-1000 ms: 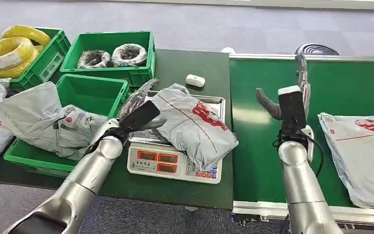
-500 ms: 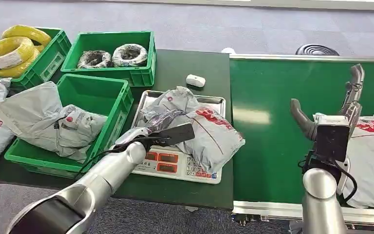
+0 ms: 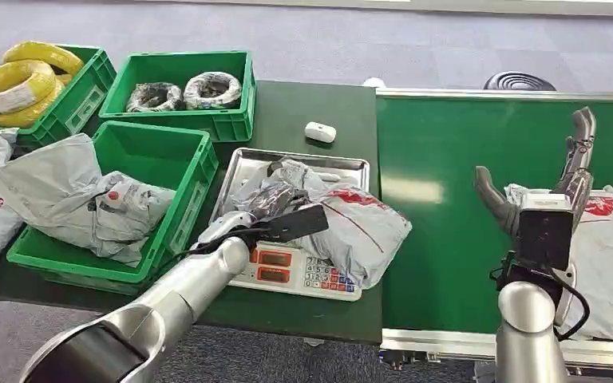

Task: Moved the parcel from conveyor to table for the left to box.

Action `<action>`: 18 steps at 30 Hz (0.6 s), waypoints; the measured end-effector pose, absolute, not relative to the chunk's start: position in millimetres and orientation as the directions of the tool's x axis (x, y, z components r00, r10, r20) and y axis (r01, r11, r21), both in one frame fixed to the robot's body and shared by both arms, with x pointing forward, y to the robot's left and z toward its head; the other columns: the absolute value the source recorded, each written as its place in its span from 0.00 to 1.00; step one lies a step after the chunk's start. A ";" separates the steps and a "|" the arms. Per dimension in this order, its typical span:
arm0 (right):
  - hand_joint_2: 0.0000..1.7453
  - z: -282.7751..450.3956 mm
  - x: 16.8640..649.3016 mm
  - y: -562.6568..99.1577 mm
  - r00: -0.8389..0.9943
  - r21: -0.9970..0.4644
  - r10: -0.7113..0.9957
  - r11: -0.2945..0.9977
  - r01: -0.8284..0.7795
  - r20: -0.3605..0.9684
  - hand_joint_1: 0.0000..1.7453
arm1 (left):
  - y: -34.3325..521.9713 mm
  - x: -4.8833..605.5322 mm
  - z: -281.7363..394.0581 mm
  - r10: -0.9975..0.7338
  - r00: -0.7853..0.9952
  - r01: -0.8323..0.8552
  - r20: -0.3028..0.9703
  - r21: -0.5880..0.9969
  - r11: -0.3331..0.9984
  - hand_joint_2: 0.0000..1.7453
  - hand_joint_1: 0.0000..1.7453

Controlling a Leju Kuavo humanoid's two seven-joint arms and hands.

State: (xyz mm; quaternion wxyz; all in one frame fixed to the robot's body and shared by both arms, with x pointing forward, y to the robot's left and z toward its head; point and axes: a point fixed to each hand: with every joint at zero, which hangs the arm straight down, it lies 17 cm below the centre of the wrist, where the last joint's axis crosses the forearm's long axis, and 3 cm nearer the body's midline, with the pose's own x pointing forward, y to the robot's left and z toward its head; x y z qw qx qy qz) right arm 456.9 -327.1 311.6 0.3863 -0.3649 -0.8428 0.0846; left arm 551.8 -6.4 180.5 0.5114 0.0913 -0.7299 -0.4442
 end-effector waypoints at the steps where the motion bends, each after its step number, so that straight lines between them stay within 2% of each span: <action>1: 1.00 311.4 457.0 -326.7 -0.435 -0.425 0.681 0.719 0.550 0.590 0.00 | -0.3 556.6 189.6 -0.572 -0.459 0.299 0.680 0.724 0.622 1.00 1.00; 7: 1.00 306.3 459.0 -328.1 -0.430 -0.417 0.667 0.730 0.542 0.608 0.00 | 44.8 588.0 255.1 -0.532 -0.473 0.157 0.703 0.661 0.734 1.00 1.00; 11: 1.00 296.4 462.1 -327.3 -0.417 -0.426 0.660 0.736 0.527 0.624 0.00 | 83.0 600.3 324.7 -0.508 -0.525 0.019 0.683 0.606 0.795 1.00 1.00; 18: 1.00 273.9 456.9 -331.3 -0.378 -0.443 0.660 0.732 0.517 0.650 0.00 | 162.6 599.1 420.0 -0.557 -0.577 -0.209 0.597 0.552 0.807 1.00 1.00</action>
